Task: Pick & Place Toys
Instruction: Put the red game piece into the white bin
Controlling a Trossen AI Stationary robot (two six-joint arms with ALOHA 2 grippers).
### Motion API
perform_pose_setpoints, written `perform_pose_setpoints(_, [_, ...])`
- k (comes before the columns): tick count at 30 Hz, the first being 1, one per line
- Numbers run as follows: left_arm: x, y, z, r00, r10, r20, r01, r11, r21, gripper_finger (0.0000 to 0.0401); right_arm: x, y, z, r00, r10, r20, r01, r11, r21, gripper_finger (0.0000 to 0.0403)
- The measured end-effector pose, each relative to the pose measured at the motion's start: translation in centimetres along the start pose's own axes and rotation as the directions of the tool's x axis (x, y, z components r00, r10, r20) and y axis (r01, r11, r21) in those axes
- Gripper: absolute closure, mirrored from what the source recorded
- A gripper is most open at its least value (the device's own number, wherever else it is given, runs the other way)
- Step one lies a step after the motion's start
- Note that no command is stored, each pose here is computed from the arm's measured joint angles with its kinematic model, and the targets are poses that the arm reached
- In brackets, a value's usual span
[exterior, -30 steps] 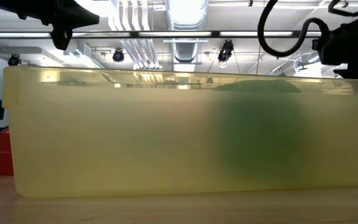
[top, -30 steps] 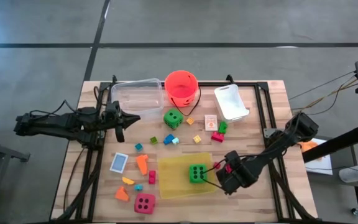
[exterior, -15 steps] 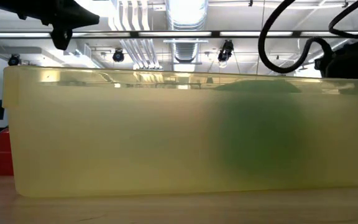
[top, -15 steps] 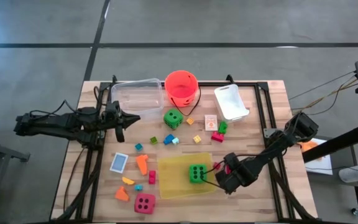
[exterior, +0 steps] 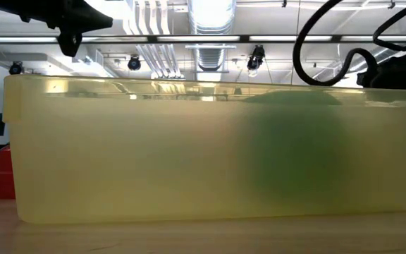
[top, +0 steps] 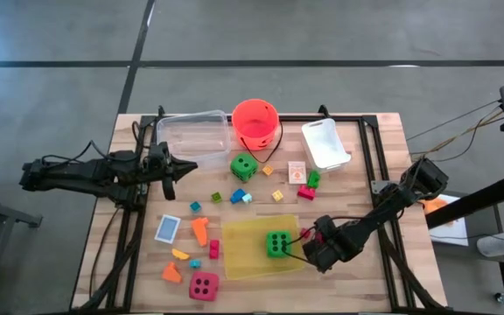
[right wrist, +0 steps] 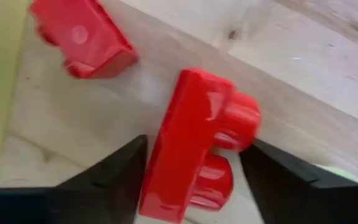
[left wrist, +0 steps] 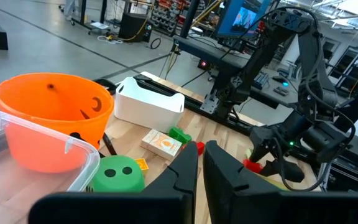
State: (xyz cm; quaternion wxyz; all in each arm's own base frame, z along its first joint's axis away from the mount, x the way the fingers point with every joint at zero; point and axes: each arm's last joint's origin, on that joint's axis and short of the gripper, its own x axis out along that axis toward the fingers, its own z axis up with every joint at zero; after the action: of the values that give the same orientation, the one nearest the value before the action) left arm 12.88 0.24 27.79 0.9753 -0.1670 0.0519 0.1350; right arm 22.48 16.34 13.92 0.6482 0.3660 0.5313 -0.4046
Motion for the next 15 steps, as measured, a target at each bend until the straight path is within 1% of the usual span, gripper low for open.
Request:
perform_pose_setpoints(3, [0.0, 0.0, 0.0, 1.0, 0.0, 0.0, 0.0, 1.0, 0.0, 0.0379, -0.1, 0.1, 0.0, 1.0, 0.001, 0.0, -0.001, 1.0, -0.016, 0.0241])
perform_pose_setpoints(4, [0.0, 0.0, 0.0, 1.0, 0.0, 0.0, 0.0, 1.0, 0.0, 0.0379, -0.2, 0.1, 0.0, 1.0, 0.003, 0.0, -0.003, 1.0, -0.029, 0.0251])
perform_pose_setpoints(10, [0.0, 0.0, 0.0, 1.0, 0.0, 0.0, 0.0, 1.0, -0.009, 0.0379, -0.8, 0.5, 0.0, 1.0, 0.002, 0.008, -0.001, 0.995, -0.1, 0.0251])
perform_pose_setpoints(15, [0.0, 0.0, 0.0, 1.0, 0.001, -0.002, -0.001, 1.0, -0.003, 0.0379, -2.8, 1.0, 0.3, 0.998, -0.055, 0.023, 0.058, 0.987, -0.148, 0.0251])
